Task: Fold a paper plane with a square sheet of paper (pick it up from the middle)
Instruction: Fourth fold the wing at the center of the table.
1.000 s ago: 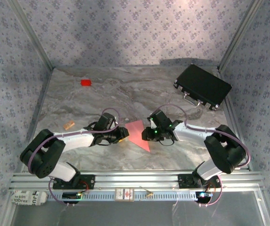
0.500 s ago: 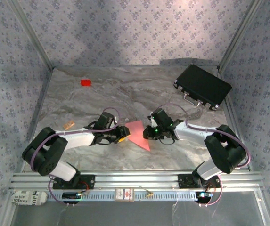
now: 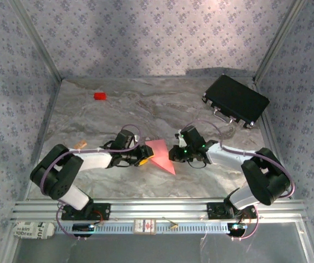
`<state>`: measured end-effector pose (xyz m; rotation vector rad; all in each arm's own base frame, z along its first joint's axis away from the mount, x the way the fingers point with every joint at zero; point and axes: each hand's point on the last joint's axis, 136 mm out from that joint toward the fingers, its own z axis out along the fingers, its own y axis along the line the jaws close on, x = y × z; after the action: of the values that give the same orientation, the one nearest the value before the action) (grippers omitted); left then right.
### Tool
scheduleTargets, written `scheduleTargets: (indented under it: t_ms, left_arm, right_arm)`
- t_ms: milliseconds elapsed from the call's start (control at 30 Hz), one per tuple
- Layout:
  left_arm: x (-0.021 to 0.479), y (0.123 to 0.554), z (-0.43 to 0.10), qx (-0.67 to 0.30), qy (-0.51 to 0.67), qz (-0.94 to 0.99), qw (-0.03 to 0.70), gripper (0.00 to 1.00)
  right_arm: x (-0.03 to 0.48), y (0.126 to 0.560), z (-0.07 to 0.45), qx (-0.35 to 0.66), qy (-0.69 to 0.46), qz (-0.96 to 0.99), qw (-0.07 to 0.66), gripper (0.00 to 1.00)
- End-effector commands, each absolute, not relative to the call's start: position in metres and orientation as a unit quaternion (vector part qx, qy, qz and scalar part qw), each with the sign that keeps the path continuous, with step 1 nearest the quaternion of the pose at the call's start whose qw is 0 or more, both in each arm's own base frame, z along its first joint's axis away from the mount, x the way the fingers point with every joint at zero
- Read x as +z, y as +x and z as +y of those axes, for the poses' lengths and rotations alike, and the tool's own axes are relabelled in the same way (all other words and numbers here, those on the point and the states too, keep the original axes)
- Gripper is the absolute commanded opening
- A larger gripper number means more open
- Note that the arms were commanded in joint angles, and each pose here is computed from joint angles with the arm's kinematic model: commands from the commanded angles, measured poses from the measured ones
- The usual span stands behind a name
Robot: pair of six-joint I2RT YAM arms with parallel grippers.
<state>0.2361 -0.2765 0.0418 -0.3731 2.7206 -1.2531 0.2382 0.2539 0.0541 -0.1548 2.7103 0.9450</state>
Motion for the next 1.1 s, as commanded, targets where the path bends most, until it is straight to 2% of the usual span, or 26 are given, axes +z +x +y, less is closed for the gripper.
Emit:
scheduleTargets:
  t_ms: [0,167,300,400,500,600,700,867,1067]
  left_arm:
    - [0.059,0.249,-0.292,-0.45,-0.113,0.883,0.068,0.51]
    - [0.059,0.253,-0.301,-0.462,-0.111,0.878,0.058,0.45]
    - [0.059,0.256,-0.303,-0.465,-0.111,0.876,0.058,0.32]
    - [0.058,0.256,-0.303,-0.464,-0.113,0.877,0.057,0.22]
    - [0.058,0.255,-0.302,-0.464,-0.115,0.876,0.058,0.18]
    - [0.063,0.257,-0.302,-0.467,-0.113,0.875,0.063,0.16]
    - [0.065,0.257,-0.302,-0.466,-0.112,0.875,0.068,0.14]
    - [0.067,0.258,-0.303,-0.468,-0.111,0.874,0.067,0.14]
    - [0.068,0.258,-0.303,-0.468,-0.11,0.874,0.068,0.19]
  right_arm:
    - [0.059,0.237,0.253,0.336,-0.056,0.93,0.138,0.09]
    - [0.058,0.237,0.25,0.335,-0.053,0.93,0.138,0.09]
    - [0.057,0.237,0.249,0.334,-0.051,0.931,0.138,0.1]
    - [0.056,0.237,0.245,0.323,-0.048,0.935,0.14,0.15]
    - [0.059,0.236,0.236,0.299,-0.042,0.941,0.155,0.26]
    - [0.069,0.236,0.229,0.278,-0.062,0.939,0.192,0.38]
    - [0.079,0.234,0.225,0.257,-0.084,0.936,0.227,0.45]
    - [0.087,0.22,0.235,0.24,-0.164,0.916,0.275,0.46]
    - [0.087,0.203,0.261,0.167,-0.303,0.856,0.383,0.46]
